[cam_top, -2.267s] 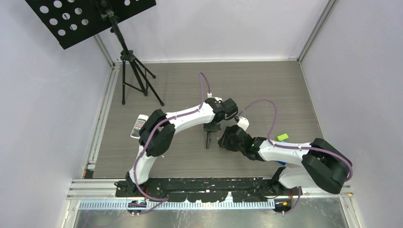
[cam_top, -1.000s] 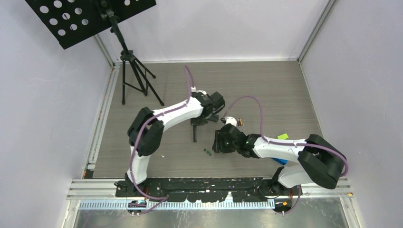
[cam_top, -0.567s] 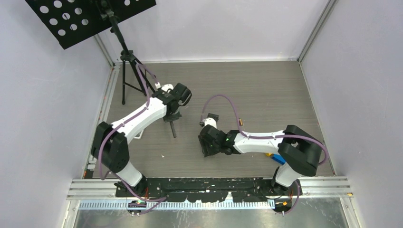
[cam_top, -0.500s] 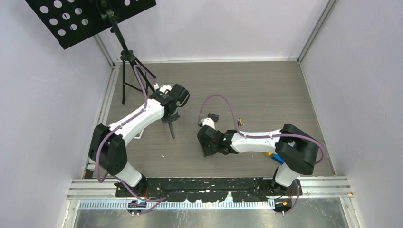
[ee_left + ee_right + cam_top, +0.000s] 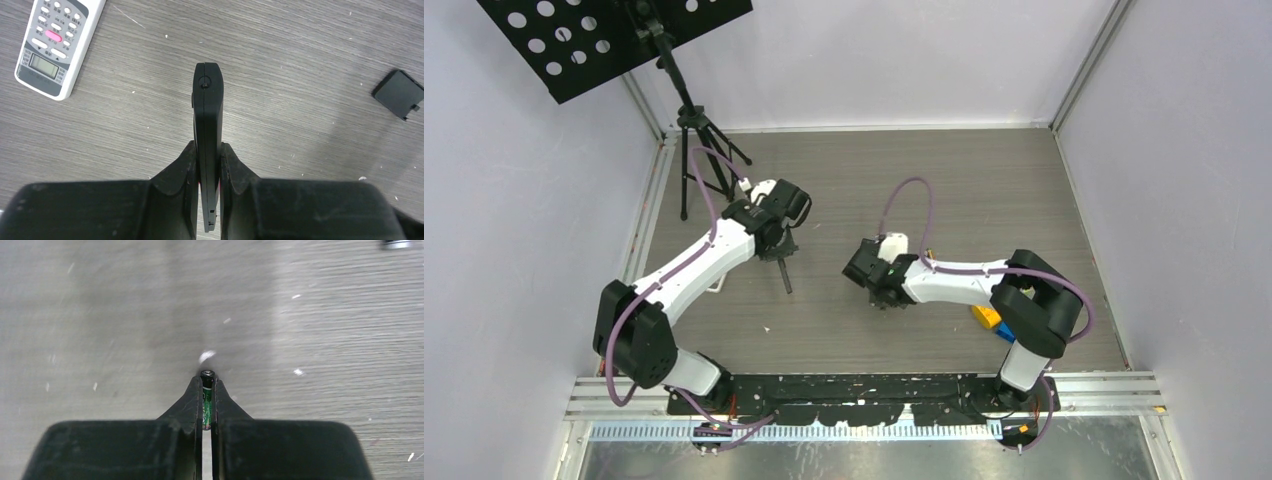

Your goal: Load the batteries into the remote control

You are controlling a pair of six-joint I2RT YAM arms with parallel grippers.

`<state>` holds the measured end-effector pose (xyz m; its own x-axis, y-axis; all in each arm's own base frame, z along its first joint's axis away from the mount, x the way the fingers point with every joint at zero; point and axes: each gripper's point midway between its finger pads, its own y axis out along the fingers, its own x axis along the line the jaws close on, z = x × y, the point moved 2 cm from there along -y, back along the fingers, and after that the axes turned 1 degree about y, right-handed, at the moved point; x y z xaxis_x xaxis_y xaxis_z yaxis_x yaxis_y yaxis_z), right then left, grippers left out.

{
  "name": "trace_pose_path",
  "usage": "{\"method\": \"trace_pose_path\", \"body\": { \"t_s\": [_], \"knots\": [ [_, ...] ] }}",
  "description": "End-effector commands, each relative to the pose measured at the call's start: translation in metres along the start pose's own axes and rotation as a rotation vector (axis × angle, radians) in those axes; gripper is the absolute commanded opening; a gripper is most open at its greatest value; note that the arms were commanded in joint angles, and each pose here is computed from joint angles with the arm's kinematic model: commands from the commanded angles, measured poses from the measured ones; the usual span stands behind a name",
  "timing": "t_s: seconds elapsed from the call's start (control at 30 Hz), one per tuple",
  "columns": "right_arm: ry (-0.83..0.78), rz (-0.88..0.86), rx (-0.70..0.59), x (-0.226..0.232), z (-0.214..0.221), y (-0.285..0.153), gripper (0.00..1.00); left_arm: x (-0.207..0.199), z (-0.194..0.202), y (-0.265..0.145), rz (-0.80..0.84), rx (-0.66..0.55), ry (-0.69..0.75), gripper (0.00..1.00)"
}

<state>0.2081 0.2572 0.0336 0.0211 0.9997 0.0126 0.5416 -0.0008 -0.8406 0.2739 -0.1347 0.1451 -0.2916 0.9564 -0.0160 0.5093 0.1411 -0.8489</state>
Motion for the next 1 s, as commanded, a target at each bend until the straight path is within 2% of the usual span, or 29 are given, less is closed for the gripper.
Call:
{"method": "trace_pose_path", "body": {
  "t_s": [0.0,0.17,0.3,0.37,0.53,0.6,0.73,0.8,0.87,0.9,0.97],
  "knots": [
    [0.302,0.2,-0.003,-0.038,-0.006,0.015,0.01,-0.005,-0.012,-0.014,0.082,-0.061,-0.017,0.0],
    [0.637,0.302,0.04,-0.047,-0.001,0.02,0.0,-0.007,-0.012,-0.015,0.124,-0.067,-0.016,0.0],
    [0.769,0.339,0.072,-0.047,0.008,0.021,0.01,-0.009,-0.01,-0.012,0.14,-0.059,-0.012,0.0],
    [0.795,0.344,0.063,-0.047,0.006,0.021,0.08,-0.008,-0.009,-0.01,0.142,-0.055,-0.011,0.0],
    [0.739,0.298,0.004,-0.043,-0.017,0.011,0.38,-0.005,-0.012,-0.006,0.149,-0.045,-0.02,0.0],
    [0.66,0.251,-0.055,-0.042,-0.036,0.002,0.49,-0.004,-0.014,-0.006,0.15,-0.045,-0.022,0.0],
    [0.487,0.146,-0.159,-0.045,-0.069,-0.019,0.59,-0.002,-0.018,-0.007,0.162,-0.048,-0.029,0.0],
    [0.294,0.014,-0.183,-0.036,-0.08,-0.022,0.59,0.0,-0.02,-0.009,0.177,-0.048,-0.026,0.0],
    [0.016,-0.137,-0.169,-0.025,-0.082,-0.024,0.6,0.0,-0.023,-0.012,0.214,-0.055,-0.018,0.0],
    [-0.174,-0.219,-0.136,-0.02,-0.075,-0.025,0.6,0.0,-0.024,-0.015,0.233,-0.061,-0.008,0.0],
    [-0.443,-0.314,-0.069,-0.02,-0.061,-0.028,0.6,-0.001,-0.027,-0.02,0.27,-0.073,0.008,0.0]
  ]
}}
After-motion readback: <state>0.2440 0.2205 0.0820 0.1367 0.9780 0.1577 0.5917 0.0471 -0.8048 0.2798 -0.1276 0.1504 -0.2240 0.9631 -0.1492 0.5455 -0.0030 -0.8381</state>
